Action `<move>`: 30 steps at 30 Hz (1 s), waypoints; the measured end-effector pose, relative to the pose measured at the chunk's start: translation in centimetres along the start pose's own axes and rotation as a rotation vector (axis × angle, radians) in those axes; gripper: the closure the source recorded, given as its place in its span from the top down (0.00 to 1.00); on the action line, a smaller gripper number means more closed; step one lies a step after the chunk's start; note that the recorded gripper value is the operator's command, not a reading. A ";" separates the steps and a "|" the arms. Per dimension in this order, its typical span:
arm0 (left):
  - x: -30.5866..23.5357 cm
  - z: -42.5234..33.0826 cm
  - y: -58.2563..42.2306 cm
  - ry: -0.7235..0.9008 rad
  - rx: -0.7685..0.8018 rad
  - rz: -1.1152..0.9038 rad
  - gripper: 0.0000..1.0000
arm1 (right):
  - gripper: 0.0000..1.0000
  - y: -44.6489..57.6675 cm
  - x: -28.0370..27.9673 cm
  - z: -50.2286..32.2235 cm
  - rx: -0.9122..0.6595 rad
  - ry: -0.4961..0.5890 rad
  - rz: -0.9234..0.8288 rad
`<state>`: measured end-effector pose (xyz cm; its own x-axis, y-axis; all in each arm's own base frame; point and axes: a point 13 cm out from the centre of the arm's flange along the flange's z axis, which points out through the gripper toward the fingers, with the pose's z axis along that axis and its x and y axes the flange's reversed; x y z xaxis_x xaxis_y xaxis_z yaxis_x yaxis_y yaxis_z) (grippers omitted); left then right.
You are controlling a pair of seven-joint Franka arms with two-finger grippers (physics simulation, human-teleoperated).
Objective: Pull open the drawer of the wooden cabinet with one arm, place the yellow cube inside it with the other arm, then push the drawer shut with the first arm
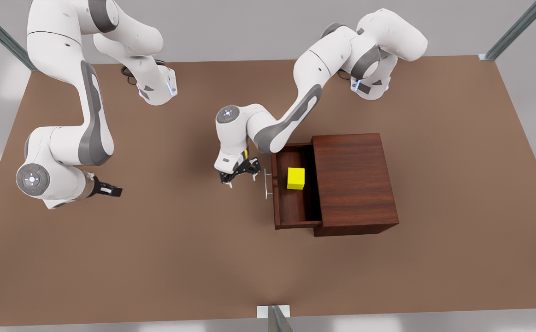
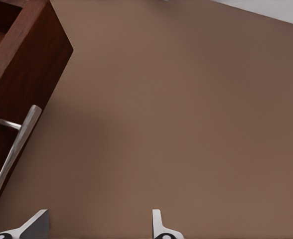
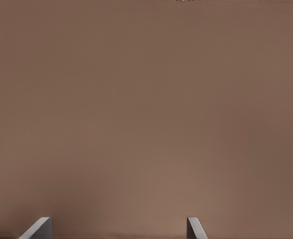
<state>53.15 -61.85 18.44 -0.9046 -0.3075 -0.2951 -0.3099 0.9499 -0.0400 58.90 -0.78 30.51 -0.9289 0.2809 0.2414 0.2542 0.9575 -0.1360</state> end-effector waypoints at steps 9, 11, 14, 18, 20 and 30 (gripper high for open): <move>1.2 1.7 1.6 0.028 -0.059 0.040 1.00 | 1.00 -0.1 -0.1 -0.1 -0.001 -0.002 -0.115; 1.5 2.3 2.0 0.035 -0.072 0.054 1.00 | 1.00 -0.1 -0.1 -0.1 -0.001 -0.003 -0.133; 1.0 2.4 2.3 0.038 -0.076 0.067 1.00 | 1.00 -0.1 -0.1 -0.2 -0.001 -0.003 -0.158; 0.3 2.5 2.7 0.040 -0.080 0.086 1.00 | 1.00 -0.1 -0.1 -0.3 -0.002 -0.005 -0.185; 0.2 2.5 2.8 0.041 -0.082 0.098 1.00 | 1.00 -0.1 -0.2 -0.5 -0.003 -0.008 -0.196; -1.3 3.0 4.2 0.050 -0.110 0.149 1.00 | 1.00 -0.2 -0.1 -0.7 -0.002 -0.005 -0.237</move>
<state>53.88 -57.34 15.77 -0.9554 -0.1689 -0.2423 -0.1991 0.9743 0.1058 59.16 -0.99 31.19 -0.9639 0.0482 0.2617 0.0298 0.9968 -0.0738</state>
